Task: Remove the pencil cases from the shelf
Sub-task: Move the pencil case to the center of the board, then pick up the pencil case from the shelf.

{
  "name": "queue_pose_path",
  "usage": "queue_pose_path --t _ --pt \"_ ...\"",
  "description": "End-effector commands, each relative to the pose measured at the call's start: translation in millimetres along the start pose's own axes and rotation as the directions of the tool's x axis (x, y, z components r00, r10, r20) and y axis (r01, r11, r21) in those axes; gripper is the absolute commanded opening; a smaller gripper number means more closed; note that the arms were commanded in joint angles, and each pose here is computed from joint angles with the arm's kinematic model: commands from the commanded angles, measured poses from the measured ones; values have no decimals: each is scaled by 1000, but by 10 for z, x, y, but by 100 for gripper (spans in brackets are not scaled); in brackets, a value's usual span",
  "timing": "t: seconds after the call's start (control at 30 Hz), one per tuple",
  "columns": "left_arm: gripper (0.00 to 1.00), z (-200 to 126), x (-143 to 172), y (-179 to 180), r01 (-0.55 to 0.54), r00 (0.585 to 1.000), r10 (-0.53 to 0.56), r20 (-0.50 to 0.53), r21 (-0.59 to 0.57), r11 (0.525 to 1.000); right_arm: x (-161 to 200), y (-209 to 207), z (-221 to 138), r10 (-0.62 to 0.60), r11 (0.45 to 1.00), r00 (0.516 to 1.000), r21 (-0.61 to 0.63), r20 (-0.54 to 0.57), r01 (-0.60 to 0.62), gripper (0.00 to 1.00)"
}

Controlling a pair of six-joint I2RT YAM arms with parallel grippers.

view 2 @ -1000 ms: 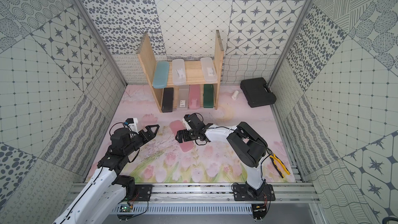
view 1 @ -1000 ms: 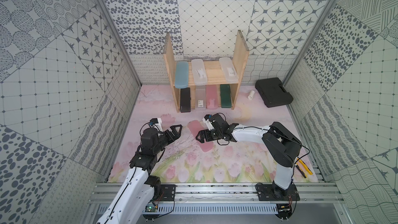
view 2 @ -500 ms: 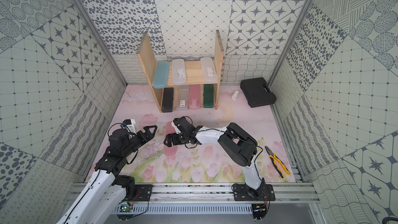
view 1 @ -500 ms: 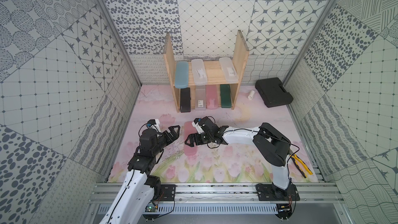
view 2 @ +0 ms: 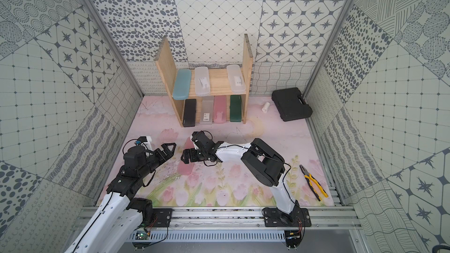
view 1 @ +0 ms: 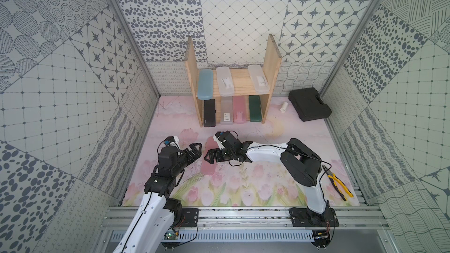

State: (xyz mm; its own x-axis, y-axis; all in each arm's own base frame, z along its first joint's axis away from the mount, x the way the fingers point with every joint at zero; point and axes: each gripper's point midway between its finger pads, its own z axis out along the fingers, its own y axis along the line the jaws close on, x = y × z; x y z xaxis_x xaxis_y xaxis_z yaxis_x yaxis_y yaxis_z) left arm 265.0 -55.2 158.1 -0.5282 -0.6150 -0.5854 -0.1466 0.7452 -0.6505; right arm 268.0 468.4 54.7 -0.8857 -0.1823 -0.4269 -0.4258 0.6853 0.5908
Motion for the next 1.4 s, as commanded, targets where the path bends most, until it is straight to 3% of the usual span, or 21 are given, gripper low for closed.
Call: queue_pose_path --t 0.0,0.2,0.33,0.53,0.8,0.97,1.17,1.37 --pt "99 -17 -49 31 -15 1000 15 23 -26 1000 -166 53 71 -17 1000 999 -13 42 18 98" --pt "99 -23 -81 50 -18 999 20 36 -42 999 -286 194 158 -12 998 999 -59 50 15 98" --pt "99 51 -85 2 -23 1000 23 6 -32 999 -374 162 20 -9 999 997 -44 80 12 98" --pt "99 322 -92 -236 -1 997 7 -74 71 997 -571 -201 -574 21 1000 984 -8 178 -20 97" --pt "99 625 -230 -278 -110 989 109 -99 -8 994 -654 -597 -1446 -111 978 952 203 286 53 98" --pt "99 845 -266 -331 -239 968 228 -106 -105 965 -652 -792 -1928 -254 919 901 379 353 110 98" --pt "99 1164 -314 -433 -385 922 366 -123 -211 898 -613 -1041 -2323 -387 816 847 562 363 132 98" --pt "99 1478 -390 -450 -487 874 458 -164 -289 824 -561 -1090 -2473 -403 802 835 584 374 126 98"
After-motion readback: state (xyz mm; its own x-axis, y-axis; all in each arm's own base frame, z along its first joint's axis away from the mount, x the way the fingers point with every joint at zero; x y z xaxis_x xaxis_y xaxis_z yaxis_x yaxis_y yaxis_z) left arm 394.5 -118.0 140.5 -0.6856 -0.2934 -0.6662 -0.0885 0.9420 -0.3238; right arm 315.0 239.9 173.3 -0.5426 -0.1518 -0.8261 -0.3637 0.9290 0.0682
